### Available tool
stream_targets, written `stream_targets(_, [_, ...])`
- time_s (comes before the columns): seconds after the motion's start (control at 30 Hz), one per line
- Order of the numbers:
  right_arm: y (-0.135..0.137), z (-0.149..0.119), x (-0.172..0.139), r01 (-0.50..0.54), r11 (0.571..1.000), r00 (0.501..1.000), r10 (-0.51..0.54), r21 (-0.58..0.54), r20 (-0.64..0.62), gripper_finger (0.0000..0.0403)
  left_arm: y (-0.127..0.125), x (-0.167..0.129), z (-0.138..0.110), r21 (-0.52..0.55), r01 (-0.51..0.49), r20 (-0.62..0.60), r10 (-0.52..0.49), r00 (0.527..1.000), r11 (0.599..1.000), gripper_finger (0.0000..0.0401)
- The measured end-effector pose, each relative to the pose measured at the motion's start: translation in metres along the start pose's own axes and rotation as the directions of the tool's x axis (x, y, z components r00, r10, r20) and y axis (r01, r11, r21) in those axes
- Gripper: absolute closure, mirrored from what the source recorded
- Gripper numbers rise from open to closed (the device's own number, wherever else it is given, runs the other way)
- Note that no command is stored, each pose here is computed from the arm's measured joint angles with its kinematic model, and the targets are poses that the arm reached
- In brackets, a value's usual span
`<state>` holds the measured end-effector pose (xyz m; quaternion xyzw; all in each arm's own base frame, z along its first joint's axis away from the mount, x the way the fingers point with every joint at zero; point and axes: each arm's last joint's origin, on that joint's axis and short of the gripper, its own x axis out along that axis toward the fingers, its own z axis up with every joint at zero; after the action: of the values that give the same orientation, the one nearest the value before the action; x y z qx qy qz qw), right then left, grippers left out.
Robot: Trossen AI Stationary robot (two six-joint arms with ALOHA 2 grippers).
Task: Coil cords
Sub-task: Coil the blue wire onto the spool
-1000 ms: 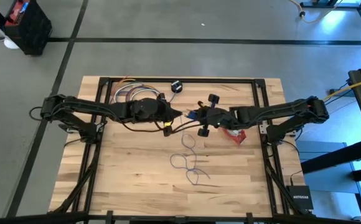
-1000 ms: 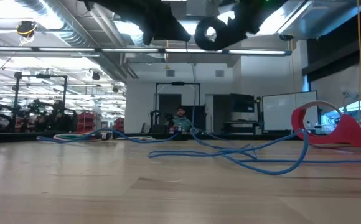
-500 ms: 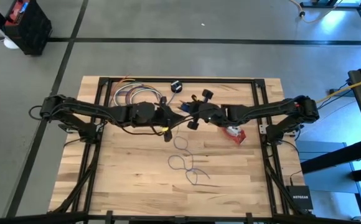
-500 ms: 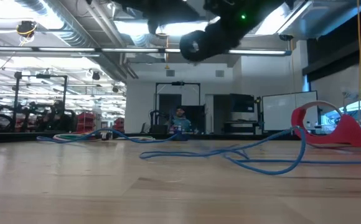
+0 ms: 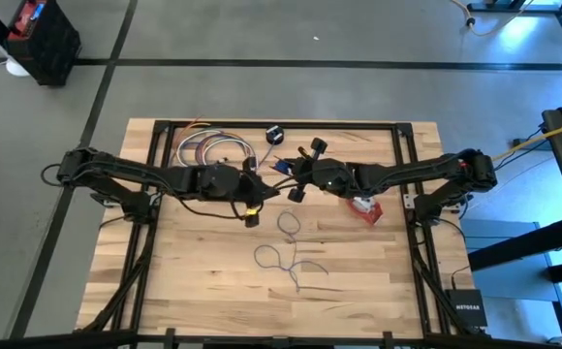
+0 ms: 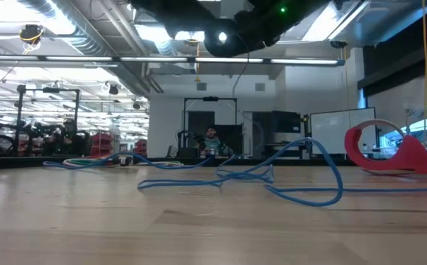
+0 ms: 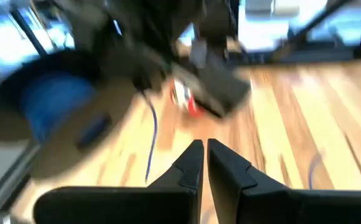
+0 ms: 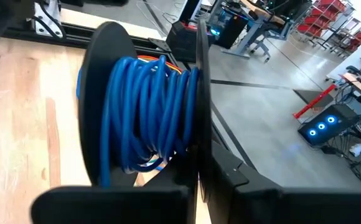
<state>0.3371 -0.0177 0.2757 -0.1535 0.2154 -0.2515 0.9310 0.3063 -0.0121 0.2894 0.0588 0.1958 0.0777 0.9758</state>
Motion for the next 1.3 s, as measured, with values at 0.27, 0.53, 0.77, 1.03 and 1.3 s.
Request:
stream_targets(0.27, [0.000, 0.000, 0.000, -0.002, 1.000, 1.000, 0.001, -0.005, -0.004, 0.0384, 0.001, 0.017, -0.036, -0.030, -0.019, -0.103, 0.016, 0.995, 0.999, 0.0355])
stream_targets(0.53, [0.000, -0.002, 0.000, -0.002, 1.000, 1.000, 0.002, -0.013, -0.015, 0.0384, 0.014, 0.036, -0.078, -0.152, -0.077, 0.155, 0.100, 0.983, 0.985, 0.0274])
stream_targets(0.77, [0.000, -0.001, 0.000, -0.002, 1.000, 1.000, 0.002, -0.011, -0.013, 0.0384, 0.021, 0.075, -0.106, -0.196, -0.117, 0.163, 0.150, 0.975, 0.974, 0.0264])
stream_targets(1.03, [0.000, -0.002, 0.000, -0.004, 1.000, 1.000, 0.003, -0.015, -0.017, 0.0384, 0.018, 0.103, -0.105, -0.122, -0.129, 0.164, 0.148, 0.975, 0.984, 0.0268])
stream_targets(1.3, [0.000, -0.002, 0.000, -0.004, 1.000, 1.000, 0.004, -0.015, -0.018, 0.0384, 0.016, 0.106, -0.100, -0.059, -0.134, 0.165, 0.142, 0.976, 0.989, 0.0271])
